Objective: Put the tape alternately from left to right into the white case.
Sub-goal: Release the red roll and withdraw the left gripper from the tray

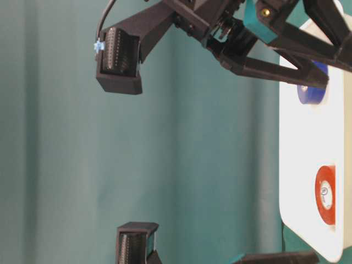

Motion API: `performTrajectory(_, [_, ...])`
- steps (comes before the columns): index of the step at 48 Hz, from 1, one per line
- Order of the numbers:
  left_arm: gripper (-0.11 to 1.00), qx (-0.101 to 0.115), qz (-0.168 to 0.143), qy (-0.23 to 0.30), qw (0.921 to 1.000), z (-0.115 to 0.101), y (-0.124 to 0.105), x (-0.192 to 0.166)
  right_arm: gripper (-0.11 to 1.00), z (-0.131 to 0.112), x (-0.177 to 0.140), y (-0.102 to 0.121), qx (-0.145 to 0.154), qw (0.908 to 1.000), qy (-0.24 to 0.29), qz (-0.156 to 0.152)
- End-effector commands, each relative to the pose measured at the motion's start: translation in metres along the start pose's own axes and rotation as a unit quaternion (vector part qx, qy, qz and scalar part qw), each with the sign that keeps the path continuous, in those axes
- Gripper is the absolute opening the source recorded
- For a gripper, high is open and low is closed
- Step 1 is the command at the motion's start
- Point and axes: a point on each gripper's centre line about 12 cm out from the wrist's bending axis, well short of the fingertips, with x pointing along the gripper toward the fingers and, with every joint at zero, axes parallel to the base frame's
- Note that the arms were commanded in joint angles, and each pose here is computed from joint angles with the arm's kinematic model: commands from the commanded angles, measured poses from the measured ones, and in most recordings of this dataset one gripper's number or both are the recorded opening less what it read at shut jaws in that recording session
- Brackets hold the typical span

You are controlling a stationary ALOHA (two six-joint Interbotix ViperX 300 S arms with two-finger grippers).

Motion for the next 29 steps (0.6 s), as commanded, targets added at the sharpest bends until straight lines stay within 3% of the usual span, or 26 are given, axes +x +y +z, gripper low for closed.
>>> performTrajectory(1, [0.82, 0.001, -0.006, -0.008, 1.0000, 0.004, -0.005, -0.006, 0.82, 0.010, -0.004, 0.004, 0.001, 0.9998, -0.017, 0.007])
performTrajectory(18, [0.82, 0.001, -0.004, 0.012, 0.9999, -0.002, -0.005, -0.006, 0.82, 0.008, 0.000, 0.005, 0.062, 0.9980, -0.010, 0.007])
performTrajectory(29, [0.82, 0.000, -0.003, 0.022, 0.9998, -0.005, -0.005, -0.006, 0.82, 0.020, 0.009, 0.007, 0.135, 0.9907, -0.014, 0.008])
